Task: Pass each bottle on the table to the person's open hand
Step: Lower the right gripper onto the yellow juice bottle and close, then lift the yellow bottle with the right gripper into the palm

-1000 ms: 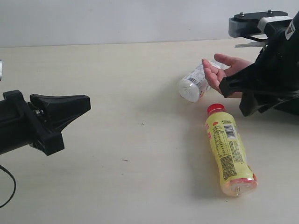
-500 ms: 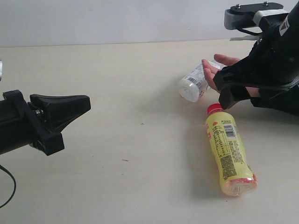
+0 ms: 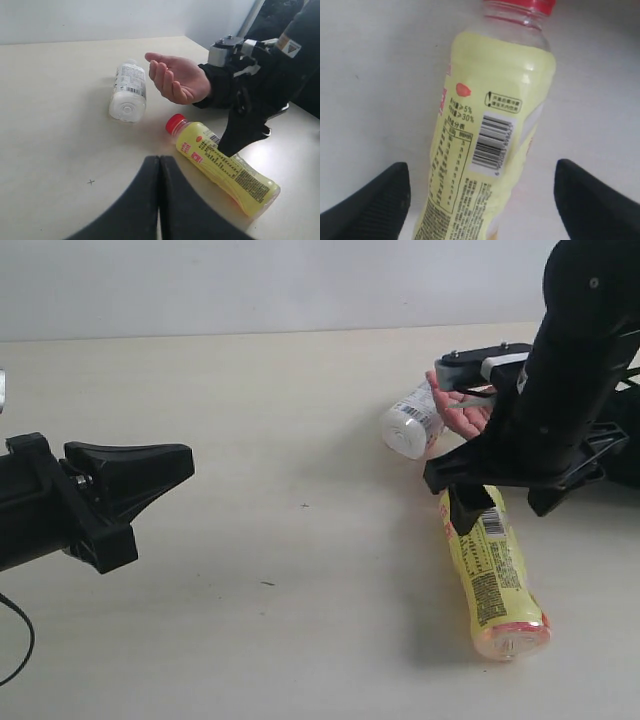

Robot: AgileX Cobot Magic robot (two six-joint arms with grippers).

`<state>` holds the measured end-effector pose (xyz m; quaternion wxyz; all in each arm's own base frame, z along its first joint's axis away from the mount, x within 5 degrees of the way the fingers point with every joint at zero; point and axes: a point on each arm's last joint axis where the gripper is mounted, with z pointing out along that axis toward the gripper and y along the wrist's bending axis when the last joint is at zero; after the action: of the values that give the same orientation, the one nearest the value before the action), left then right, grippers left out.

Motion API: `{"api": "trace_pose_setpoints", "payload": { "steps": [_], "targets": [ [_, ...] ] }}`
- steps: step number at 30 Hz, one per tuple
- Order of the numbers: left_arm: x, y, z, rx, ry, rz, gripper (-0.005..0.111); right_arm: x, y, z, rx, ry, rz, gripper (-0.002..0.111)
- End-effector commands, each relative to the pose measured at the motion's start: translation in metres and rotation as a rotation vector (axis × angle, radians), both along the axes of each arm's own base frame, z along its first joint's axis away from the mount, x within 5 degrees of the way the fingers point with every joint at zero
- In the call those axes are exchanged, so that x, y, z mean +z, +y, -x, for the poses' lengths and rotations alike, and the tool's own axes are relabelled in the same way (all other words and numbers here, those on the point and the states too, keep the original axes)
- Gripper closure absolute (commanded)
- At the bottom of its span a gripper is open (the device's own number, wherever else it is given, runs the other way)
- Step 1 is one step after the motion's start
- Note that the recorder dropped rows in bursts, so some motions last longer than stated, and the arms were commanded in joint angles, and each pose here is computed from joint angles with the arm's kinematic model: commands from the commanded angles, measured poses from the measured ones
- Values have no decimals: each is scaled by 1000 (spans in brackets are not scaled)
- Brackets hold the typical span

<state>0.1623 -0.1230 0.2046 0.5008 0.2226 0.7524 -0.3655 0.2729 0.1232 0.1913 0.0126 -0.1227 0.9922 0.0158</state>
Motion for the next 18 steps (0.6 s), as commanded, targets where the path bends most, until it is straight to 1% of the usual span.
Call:
{"api": "trace_pose_setpoints", "payload": {
  "steps": [1,9,15,18],
  "targets": [
    [0,1,0,5,-3,3,107,-18,3,-6,-11,27,13,33],
    [0,1,0,5,-3,3,107,-45,8,-16,-32,29,13,33],
    [0,1,0,5,-3,3,107,-57,10,-20,-64,30,7,33],
    [0,1,0,5,-3,3,107,-59,10,-21,-66,25,5,38]
  ]
}}
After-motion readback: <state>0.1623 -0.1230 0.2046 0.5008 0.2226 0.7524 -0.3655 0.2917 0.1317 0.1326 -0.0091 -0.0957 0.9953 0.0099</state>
